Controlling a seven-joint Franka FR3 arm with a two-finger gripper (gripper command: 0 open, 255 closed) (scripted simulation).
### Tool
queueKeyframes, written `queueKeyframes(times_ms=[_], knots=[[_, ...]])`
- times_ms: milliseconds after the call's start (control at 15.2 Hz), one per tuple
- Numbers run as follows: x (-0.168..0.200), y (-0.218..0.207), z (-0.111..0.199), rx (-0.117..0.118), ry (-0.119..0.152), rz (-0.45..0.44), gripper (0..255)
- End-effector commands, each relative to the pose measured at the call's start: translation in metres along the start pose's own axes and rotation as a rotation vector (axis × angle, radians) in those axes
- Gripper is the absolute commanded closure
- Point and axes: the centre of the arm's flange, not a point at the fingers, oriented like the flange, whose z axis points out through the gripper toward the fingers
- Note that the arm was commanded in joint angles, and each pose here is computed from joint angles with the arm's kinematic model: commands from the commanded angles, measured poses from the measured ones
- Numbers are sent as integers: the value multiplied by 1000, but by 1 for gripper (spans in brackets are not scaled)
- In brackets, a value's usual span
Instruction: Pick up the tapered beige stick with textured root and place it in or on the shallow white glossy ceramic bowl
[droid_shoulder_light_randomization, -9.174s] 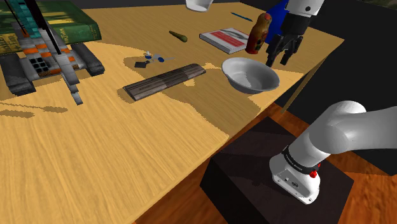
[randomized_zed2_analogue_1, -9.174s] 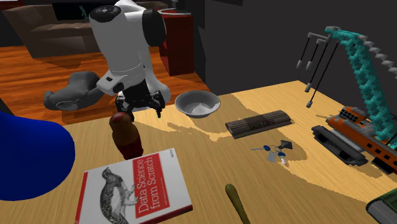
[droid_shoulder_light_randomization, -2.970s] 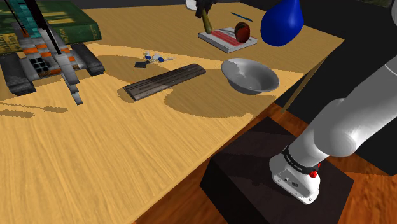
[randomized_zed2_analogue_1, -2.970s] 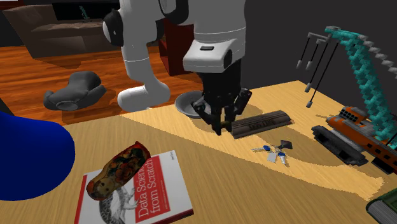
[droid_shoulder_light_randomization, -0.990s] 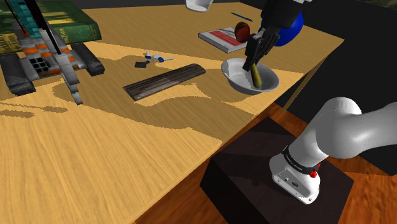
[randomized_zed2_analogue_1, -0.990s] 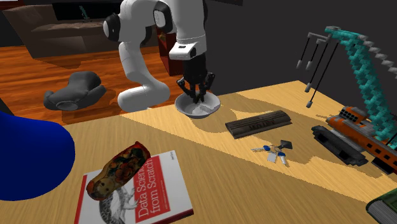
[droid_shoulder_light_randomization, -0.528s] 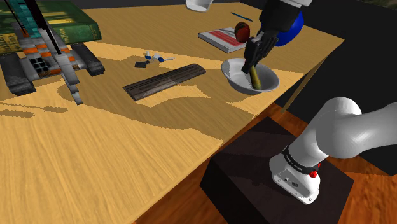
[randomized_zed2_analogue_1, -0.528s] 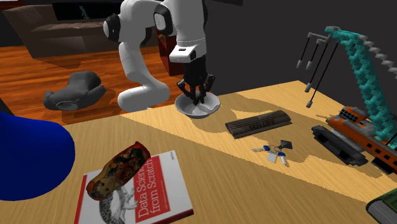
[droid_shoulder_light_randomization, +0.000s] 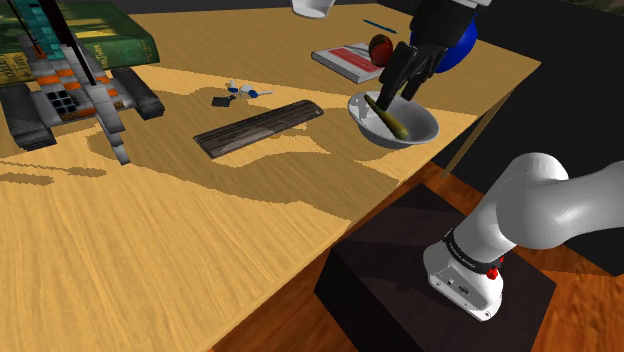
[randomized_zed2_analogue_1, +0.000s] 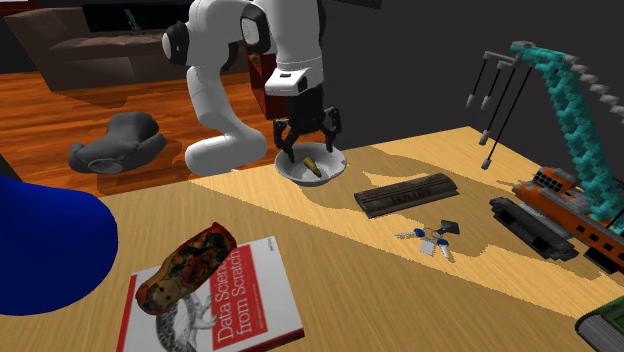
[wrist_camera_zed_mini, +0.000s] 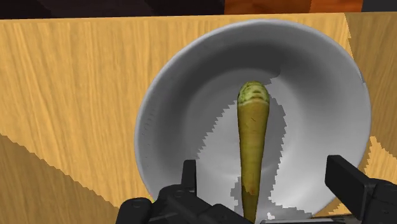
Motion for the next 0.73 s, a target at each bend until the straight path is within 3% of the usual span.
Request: queueKeyframes(times_ms=[0, 132, 660], knots=[[0, -1, -21, 0, 0, 0, 0], [0, -1, -45, 0, 0, 0, 0], [0, -1, -45, 0, 0, 0, 0]])
